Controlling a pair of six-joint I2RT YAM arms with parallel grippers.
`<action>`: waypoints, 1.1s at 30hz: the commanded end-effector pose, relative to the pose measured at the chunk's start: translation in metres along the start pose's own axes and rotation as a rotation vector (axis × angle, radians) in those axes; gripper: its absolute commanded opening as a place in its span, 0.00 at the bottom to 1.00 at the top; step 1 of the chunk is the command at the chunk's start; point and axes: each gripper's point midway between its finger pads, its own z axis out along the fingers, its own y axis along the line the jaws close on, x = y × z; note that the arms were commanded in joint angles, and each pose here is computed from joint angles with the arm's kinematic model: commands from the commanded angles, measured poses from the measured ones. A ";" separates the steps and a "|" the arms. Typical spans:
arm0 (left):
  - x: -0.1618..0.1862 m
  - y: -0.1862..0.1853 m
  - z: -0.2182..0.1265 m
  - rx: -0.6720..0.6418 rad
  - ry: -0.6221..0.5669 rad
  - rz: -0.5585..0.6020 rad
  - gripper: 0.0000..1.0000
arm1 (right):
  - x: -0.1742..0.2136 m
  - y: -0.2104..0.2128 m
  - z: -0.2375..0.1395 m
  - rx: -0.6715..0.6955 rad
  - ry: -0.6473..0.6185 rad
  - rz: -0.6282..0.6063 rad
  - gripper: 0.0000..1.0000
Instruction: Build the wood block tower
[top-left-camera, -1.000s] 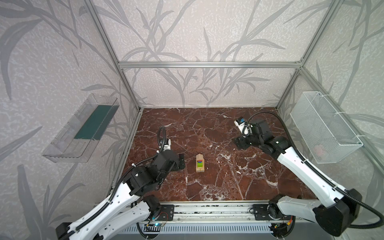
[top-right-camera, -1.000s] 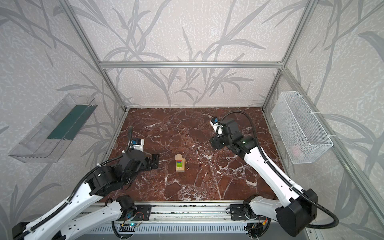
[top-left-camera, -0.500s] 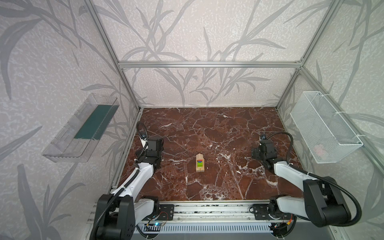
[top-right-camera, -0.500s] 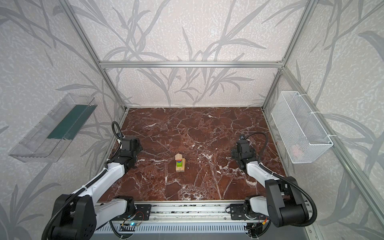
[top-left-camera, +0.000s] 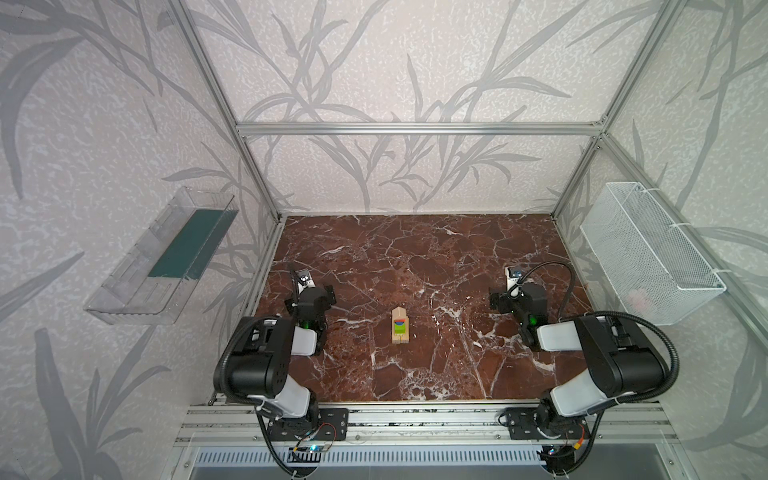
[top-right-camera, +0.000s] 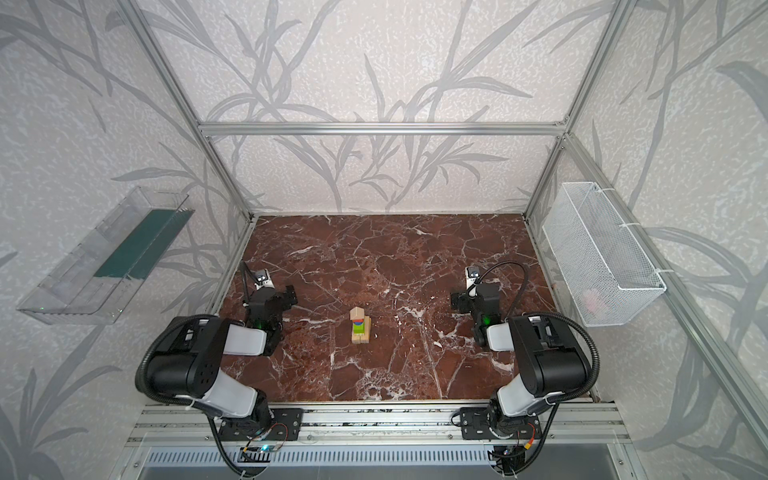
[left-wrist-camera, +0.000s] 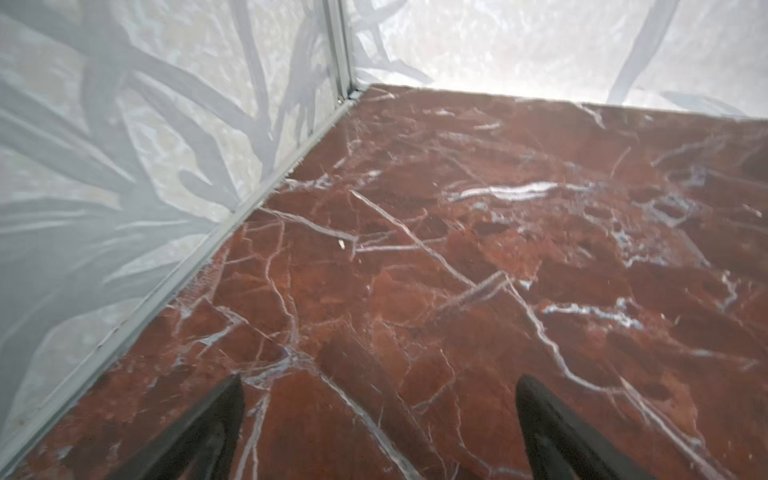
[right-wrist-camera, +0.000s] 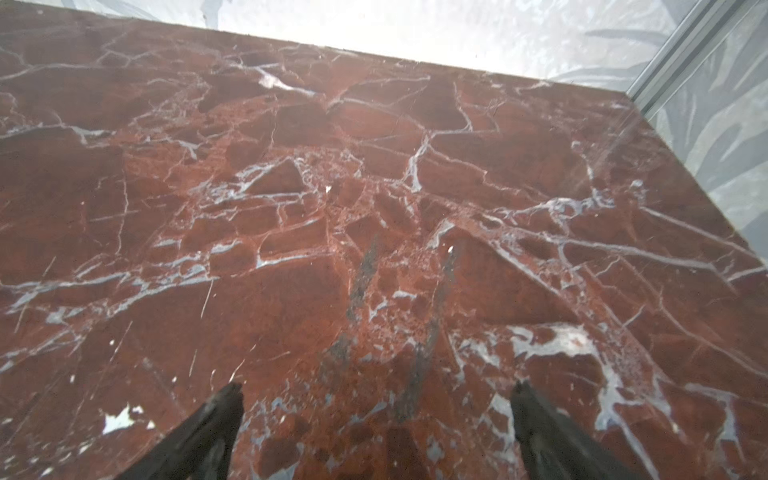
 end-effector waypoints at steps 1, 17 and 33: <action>-0.035 -0.008 0.009 0.024 -0.067 0.000 0.99 | -0.038 -0.008 0.002 0.038 -0.145 0.016 0.99; -0.037 -0.004 0.007 -0.001 -0.096 -0.007 0.99 | -0.037 -0.003 0.002 0.015 -0.136 -0.002 0.99; -0.035 -0.027 -0.003 0.152 -0.130 0.046 0.99 | -0.036 -0.003 0.002 0.015 -0.137 -0.001 0.99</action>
